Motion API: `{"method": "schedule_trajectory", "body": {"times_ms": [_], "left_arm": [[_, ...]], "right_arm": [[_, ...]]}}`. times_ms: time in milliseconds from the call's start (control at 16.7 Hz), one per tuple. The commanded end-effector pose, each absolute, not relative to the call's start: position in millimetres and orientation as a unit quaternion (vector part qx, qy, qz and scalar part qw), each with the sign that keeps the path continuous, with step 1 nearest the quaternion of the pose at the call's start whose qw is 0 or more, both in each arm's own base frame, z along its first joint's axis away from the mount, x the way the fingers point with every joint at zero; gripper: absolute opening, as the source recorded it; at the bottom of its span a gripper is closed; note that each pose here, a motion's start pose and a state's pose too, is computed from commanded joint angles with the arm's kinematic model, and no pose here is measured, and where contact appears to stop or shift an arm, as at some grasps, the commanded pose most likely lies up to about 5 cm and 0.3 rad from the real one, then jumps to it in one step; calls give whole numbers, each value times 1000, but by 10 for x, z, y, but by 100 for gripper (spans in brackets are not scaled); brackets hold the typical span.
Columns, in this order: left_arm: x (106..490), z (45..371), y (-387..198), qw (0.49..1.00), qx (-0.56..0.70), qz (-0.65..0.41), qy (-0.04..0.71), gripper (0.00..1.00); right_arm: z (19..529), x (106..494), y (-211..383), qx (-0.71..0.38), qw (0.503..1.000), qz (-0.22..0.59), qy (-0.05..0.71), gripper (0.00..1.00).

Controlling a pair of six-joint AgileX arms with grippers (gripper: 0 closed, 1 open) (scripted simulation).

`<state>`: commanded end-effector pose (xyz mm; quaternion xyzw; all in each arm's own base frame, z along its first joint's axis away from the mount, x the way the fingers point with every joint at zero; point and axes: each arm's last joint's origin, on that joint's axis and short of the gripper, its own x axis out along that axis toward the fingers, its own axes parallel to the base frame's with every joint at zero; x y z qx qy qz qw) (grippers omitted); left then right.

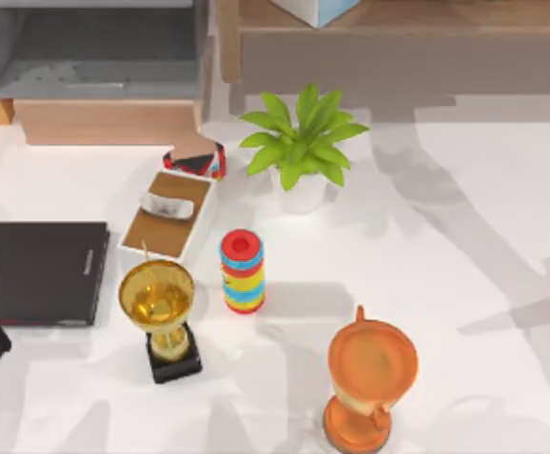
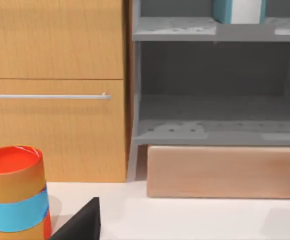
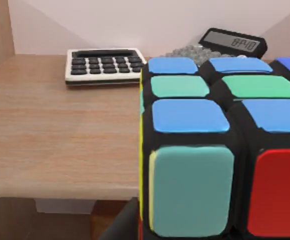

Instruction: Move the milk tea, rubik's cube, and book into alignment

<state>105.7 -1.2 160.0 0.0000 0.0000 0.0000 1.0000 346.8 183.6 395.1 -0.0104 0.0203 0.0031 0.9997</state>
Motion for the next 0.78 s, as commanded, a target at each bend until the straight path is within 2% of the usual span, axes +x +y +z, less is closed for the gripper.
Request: {"method": "schedule_trajectory", "body": {"times_ms": [480,780], "left_arm": [[1057,1600,-12,1000,0,0,0,100],[1057,1600,-12,1000,0,0,0,100]], "right_arm": [[3985,3493,1826,2,1000,-8,-2,0],[4195,3793,1586,48,996,-62,-47,0]]}}
